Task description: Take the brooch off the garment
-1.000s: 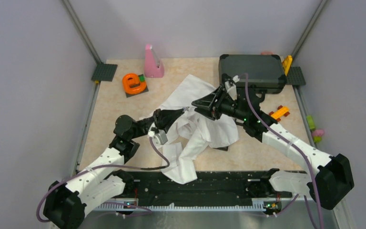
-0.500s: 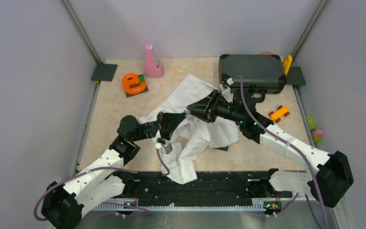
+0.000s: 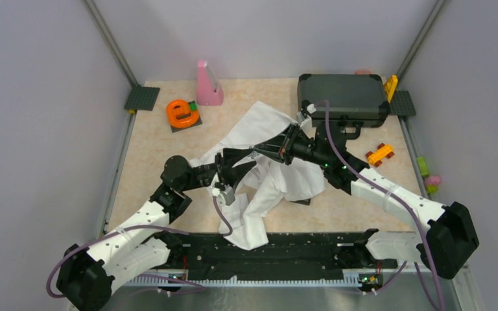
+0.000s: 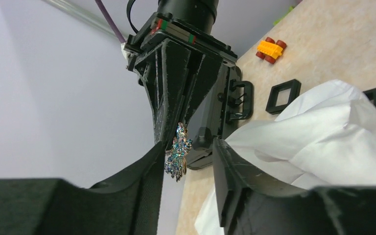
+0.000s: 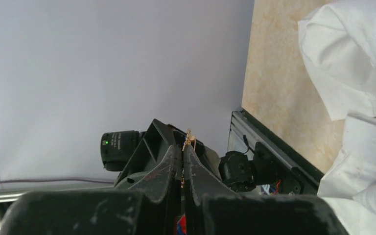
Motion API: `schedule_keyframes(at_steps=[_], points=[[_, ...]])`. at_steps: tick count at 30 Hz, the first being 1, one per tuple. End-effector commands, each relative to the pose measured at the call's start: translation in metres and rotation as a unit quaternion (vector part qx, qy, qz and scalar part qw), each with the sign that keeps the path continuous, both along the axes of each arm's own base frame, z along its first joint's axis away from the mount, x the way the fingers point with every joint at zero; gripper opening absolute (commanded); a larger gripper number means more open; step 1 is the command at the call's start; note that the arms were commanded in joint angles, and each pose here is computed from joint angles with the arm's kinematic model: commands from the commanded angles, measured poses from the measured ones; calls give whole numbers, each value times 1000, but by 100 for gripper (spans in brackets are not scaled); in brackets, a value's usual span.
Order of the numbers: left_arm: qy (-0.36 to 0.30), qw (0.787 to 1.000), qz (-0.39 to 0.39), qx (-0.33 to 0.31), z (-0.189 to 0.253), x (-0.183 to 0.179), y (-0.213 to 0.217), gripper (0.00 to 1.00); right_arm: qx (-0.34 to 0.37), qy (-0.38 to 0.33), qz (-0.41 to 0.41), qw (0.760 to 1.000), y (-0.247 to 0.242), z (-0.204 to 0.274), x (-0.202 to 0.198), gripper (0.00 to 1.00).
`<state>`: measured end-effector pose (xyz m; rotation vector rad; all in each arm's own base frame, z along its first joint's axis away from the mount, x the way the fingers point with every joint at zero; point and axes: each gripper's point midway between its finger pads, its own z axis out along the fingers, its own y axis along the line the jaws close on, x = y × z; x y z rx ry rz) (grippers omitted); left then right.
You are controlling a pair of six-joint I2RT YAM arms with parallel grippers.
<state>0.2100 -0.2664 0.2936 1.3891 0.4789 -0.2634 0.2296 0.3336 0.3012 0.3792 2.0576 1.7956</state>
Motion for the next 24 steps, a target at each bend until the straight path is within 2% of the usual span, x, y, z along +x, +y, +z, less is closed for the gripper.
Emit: schedule_keyframes(at_steps=[1, 3, 4, 5, 6, 8, 11, 12, 17, 18, 19, 21, 24], points=[[66, 996, -4, -55, 18, -2, -1, 50, -13, -109, 17, 994, 0, 15, -2, 0], [136, 987, -6, -87, 20, -2, -1, 55, -28, -153, 27, 987, -2, 16, -3, 0], [166, 981, -11, -98, 20, -3, -1, 65, -33, -177, 34, 983, -3, 16, -5, 0], [197, 975, -19, -105, 20, -5, -3, 80, -36, -202, 42, 978, -3, 16, -7, 0], [231, 966, -30, -111, 20, -9, -4, 89, -40, -218, 50, 974, -4, 14, -10, 0], [305, 942, -48, -135, 24, -14, -6, 92, -40, -240, 60, 968, -6, 13, -13, 0], [452, 858, -26, -245, 44, 0, 2, 95, -34, -242, 53, 968, -13, 10, -11, 0], [477, 839, -24, -260, 45, 1, 4, 96, -31, -244, 49, 968, -15, 11, -10, 0], [502, 801, -25, -325, 55, 2, 18, 99, -16, -253, 37, 967, -19, 18, -11, 0], [500, 797, -29, -339, 58, 1, 22, 99, -12, -251, 37, 967, -19, 19, -11, 0], [490, 801, -39, -340, 59, -4, 23, 99, -10, -247, 35, 968, -19, 20, -11, 0], [458, 827, -58, -321, 60, -14, 21, 99, -4, -232, 32, 972, -19, 21, -9, 0], [441, 848, -60, -288, 56, -17, 14, 99, 12, -223, 24, 974, -19, 25, -9, 0]])
